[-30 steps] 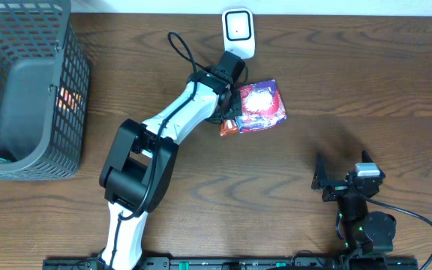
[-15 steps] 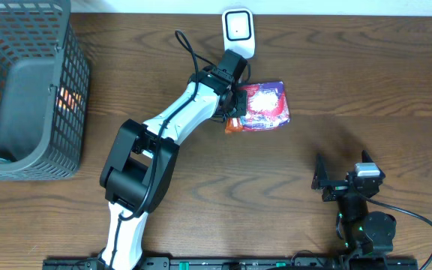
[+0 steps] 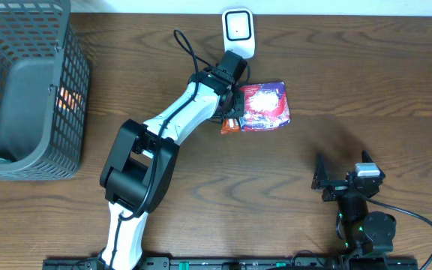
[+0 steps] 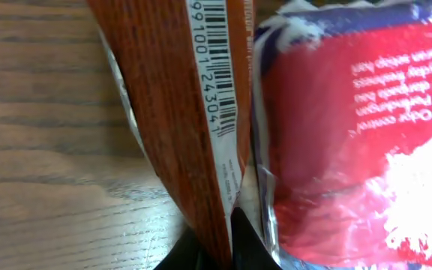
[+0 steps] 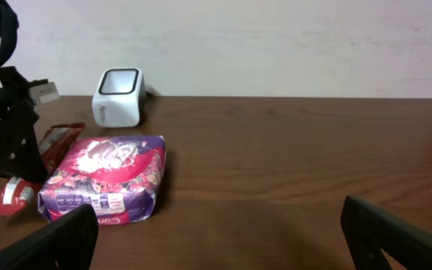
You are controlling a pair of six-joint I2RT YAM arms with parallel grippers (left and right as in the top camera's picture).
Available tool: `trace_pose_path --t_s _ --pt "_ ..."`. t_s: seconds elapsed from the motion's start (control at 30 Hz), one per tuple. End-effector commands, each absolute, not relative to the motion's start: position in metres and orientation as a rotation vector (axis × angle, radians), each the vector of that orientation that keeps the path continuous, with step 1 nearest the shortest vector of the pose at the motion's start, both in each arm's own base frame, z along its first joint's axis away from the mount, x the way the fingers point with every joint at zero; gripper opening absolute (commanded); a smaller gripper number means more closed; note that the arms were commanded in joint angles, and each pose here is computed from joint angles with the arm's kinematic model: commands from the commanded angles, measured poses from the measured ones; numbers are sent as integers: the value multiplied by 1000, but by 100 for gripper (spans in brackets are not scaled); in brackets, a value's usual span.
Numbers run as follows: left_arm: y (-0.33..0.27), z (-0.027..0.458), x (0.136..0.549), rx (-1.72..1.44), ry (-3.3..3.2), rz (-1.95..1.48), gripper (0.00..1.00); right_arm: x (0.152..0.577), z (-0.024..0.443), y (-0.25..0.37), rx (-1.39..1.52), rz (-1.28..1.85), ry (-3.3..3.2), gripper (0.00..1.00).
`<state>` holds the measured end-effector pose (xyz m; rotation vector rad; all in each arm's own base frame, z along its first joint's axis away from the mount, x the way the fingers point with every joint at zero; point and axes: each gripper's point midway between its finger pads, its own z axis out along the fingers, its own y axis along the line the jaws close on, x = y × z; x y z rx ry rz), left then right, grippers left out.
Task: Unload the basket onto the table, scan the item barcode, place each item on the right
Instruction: 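Hold the snack bar barcode under the scanner, then lower it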
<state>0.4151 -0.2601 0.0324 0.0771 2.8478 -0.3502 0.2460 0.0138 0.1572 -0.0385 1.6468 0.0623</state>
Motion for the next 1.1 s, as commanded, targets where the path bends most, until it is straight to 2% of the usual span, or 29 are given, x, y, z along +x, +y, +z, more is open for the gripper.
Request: trace_pose_path --t_s 0.0,0.1,0.2,0.3,0.33,0.47,0.53,0.73,0.9,1.07 --pt "-257 25 415 12 2858 -311 8 246 156 13 -24 69 1647 99" --pt "-258 25 414 14 2862 -326 9 246 156 13 -24 69 1647 99" --pt "-260 25 413 17 2865 -335 28 246 156 13 -24 69 1647 99" --pt "-261 25 413 21 2866 -335 29 246 156 13 -24 69 1647 99" --pt "-261 25 413 22 2865 -335 33 246 156 13 -24 69 1647 99" --pt "-261 26 413 22 2864 -336 63 246 156 13 -24 69 1647 99" --pt "-259 32 416 14 2851 -343 70 246 156 13 -24 69 1647 99" --pt "-247 81 430 -31 2749 -397 75 246 156 13 -24 69 1647 99" --pt "-229 150 439 -75 2605 -462 80 246 156 13 -24 69 1647 99" --pt "-194 235 440 -136 2413 -517 81 246 156 13 -24 69 1647 99"
